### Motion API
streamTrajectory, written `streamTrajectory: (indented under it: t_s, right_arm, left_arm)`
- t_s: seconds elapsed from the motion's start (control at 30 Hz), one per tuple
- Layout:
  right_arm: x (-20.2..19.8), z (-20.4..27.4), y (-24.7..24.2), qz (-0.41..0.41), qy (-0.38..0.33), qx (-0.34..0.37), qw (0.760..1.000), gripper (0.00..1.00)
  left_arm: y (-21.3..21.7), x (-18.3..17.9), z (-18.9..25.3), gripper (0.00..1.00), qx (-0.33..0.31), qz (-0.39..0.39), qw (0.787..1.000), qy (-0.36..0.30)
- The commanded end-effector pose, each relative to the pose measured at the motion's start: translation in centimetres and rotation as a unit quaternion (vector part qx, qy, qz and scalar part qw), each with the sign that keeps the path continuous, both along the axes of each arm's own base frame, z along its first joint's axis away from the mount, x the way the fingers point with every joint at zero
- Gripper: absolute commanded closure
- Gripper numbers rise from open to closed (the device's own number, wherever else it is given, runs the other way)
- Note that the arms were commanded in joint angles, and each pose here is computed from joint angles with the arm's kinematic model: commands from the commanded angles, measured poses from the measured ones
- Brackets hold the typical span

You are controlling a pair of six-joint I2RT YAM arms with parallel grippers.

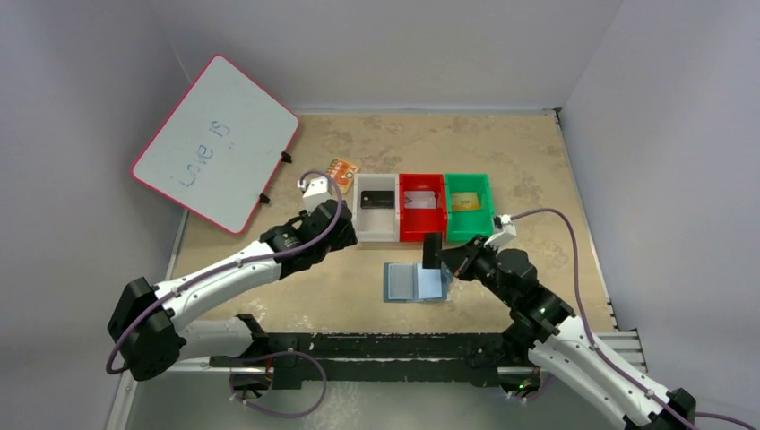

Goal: Take the credit cards out of the card holder

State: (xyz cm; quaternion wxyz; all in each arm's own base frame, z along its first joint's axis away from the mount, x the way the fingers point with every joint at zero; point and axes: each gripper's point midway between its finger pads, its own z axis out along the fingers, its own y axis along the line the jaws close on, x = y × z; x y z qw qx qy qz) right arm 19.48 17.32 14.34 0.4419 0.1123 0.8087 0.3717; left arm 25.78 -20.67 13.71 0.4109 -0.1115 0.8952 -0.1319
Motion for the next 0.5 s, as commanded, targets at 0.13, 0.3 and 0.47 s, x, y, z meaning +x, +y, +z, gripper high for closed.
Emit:
streamTrajectory:
  t_s: [0.13, 0.3, 0.47]
  right_arm:
    - [0.5, 2.8, 2.7, 0.077, -0.108, 0.019, 0.991, 1.00]
    - [1.1, 3.9, 3.4, 0.109, -0.162, -0.018, 0.981, 1.00]
    - [1.6, 4.3, 4.0, 0.133, -0.194, -0.059, 0.970, 1.00]
  left_arm:
    - [6.6, 1.0, 2.7, 0.36, 0.047, 0.060, 0.997, -0.022]
    - [9.6, 1.5, 4.0, 0.24, 0.074, 0.085, 0.993, -0.030]
    - [12.5, 1.7, 5.7, 0.17, 0.139, 0.117, 0.982, -0.049]
